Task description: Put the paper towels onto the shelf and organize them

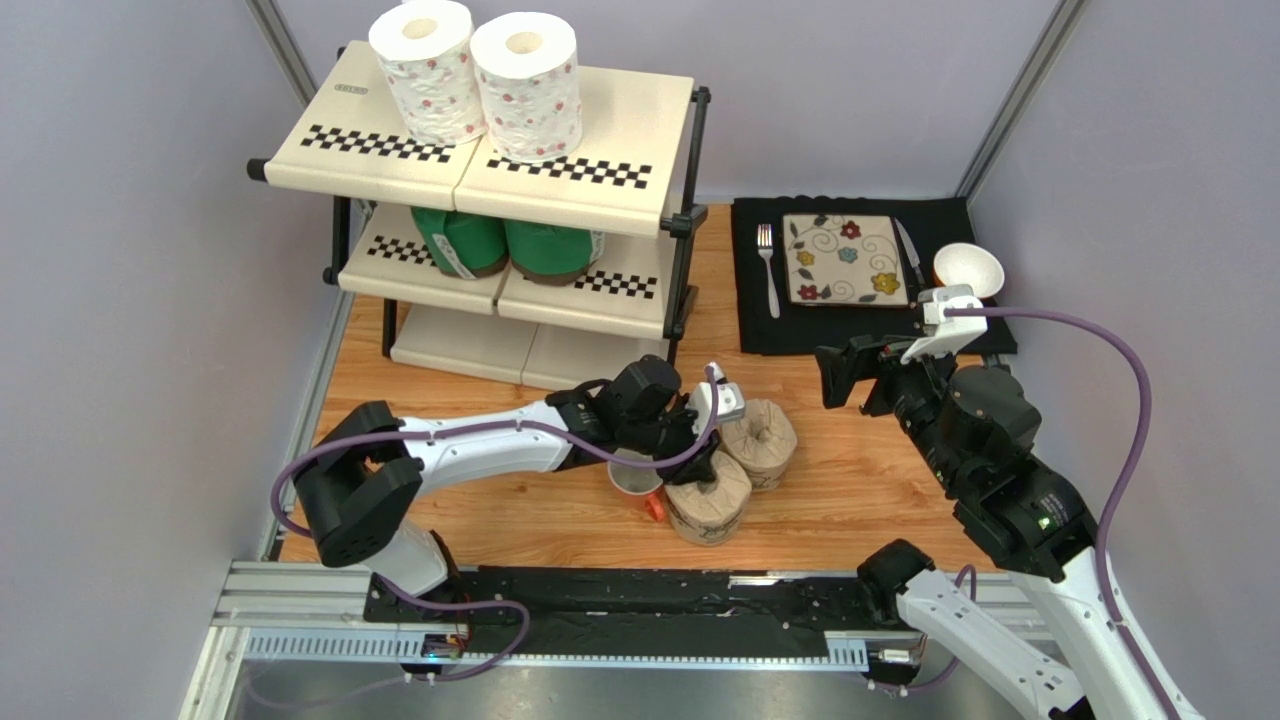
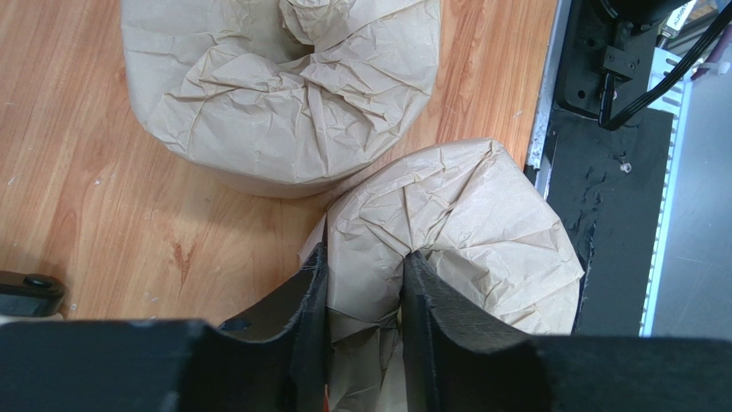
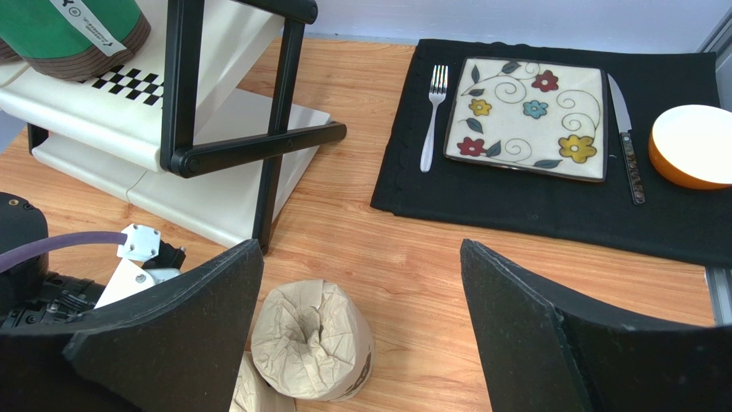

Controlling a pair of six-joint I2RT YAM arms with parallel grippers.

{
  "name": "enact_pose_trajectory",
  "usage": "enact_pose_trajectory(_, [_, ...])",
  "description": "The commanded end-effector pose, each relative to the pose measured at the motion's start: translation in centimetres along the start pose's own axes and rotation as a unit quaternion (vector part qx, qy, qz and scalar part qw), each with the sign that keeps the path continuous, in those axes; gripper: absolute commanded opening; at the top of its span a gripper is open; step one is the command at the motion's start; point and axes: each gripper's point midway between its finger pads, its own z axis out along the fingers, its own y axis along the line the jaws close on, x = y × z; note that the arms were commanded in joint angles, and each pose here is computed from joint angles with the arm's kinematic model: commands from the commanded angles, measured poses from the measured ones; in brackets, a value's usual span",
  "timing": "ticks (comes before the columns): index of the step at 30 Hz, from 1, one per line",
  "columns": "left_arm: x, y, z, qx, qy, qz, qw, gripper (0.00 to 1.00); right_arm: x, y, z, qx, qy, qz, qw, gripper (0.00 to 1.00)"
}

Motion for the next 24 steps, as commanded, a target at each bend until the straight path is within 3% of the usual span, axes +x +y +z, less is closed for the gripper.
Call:
enact_pose_trajectory(1, [0.9,-0.2,-0.3,0.005,0.02,0.009,1.0,0.29,-0.5,0.0,-0.1,0.0,-0.01,0.001,1.0,0.9])
enact_pose_trajectory(4, [0.6,-0.5,-0.5,0.011,0.011,0.006,1.0,0.2,-0.7,-0.1,-0.2,0.002,-0.012,0.001,1.0,0.9])
enact_pose_trajectory(10, [-1.7,-1.2,-2.2,0.011,-0.023,0.02,0.999,0.16,-0.6,0.0,-0.3,0.0,-0.011,0.004,1.0,0.9])
enact_pose_trajectory(24, [-9.2,-2.7,-10.2,-0.04,-0.158,0.046,0.986,0.2,-0.8,0.3,-0.2,-0.007,-0.013,0.015,1.0,0.9])
